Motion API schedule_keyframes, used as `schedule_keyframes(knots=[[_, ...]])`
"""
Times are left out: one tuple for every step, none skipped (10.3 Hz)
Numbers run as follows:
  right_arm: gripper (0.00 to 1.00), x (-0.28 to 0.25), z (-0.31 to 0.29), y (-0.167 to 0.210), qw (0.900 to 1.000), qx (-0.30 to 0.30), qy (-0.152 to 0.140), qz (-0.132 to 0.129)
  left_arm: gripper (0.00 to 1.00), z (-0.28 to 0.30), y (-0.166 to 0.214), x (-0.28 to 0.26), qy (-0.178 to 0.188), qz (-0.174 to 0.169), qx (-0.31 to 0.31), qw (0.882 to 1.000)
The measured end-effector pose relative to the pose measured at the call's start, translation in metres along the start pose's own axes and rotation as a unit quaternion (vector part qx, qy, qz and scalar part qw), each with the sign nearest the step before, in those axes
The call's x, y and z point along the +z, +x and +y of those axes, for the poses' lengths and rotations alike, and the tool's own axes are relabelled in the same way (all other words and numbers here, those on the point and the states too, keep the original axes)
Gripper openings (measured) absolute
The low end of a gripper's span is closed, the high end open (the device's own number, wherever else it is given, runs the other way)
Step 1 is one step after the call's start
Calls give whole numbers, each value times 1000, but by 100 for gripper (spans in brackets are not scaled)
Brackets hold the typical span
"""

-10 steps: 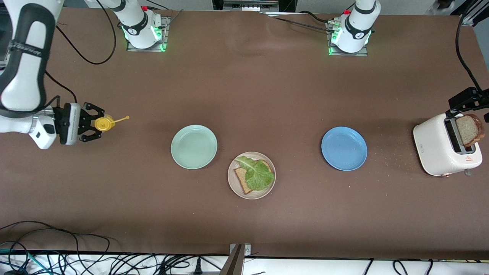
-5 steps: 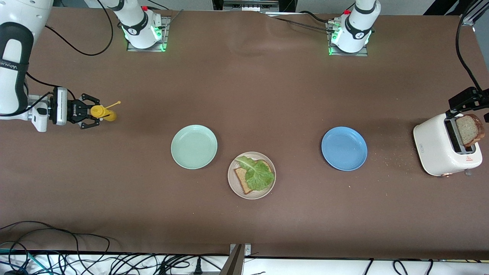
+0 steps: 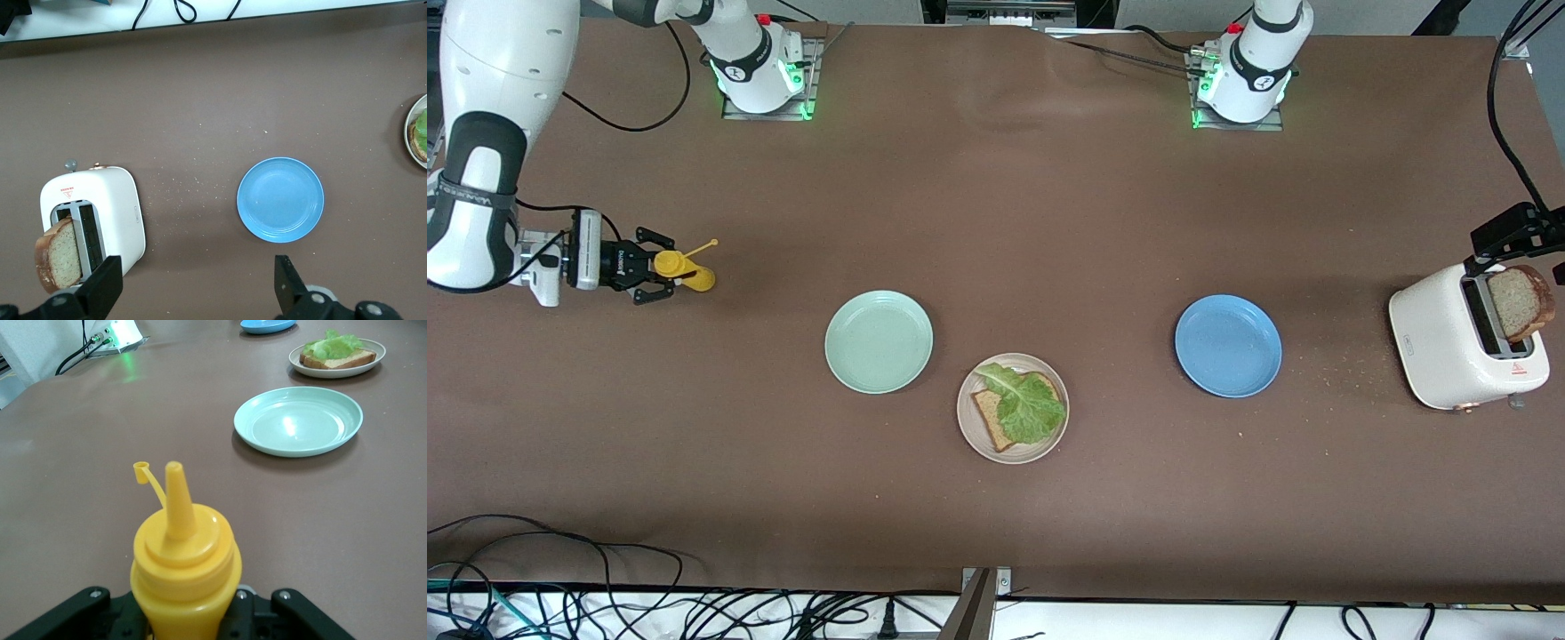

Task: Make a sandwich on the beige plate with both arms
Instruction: 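Lower the mustard bottle upright onto the table with the right gripper, then open the right gripper off the mustard while the left gripper lowers into the toaster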

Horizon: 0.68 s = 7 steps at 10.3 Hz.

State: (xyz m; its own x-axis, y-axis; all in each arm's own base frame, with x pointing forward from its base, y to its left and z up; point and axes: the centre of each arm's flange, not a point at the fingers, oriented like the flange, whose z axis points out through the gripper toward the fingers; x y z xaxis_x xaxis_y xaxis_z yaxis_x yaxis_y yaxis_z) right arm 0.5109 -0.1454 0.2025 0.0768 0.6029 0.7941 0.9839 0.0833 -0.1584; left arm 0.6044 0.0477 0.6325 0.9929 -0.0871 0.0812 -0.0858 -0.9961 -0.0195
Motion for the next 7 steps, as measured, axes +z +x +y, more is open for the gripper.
schedule_keyframes(knots=[[15,3,1,-5,1000,-4,-1,6,100,0,0,0,0,0,0,1000],[15,6,3,-12,1000,-6,-2,14,100,0,0,0,0,0,0,1000],[15,7,4,-17,1000,-9,-3,22,100,0,0,0,0,0,0,1000],[15,7,6,-21,1000,-11,-4,27,100,0,0,0,0,0,0,1000],[15,5,7,-23,1000,-12,-6,28,100,0,0,0,0,0,0,1000],[15,5,7,-23,1000,-13,-6,28,100,0,0,0,0,0,0,1000],[15,5,8,-23,1000,-14,-6,27,100,0,0,0,0,0,0,1000]])
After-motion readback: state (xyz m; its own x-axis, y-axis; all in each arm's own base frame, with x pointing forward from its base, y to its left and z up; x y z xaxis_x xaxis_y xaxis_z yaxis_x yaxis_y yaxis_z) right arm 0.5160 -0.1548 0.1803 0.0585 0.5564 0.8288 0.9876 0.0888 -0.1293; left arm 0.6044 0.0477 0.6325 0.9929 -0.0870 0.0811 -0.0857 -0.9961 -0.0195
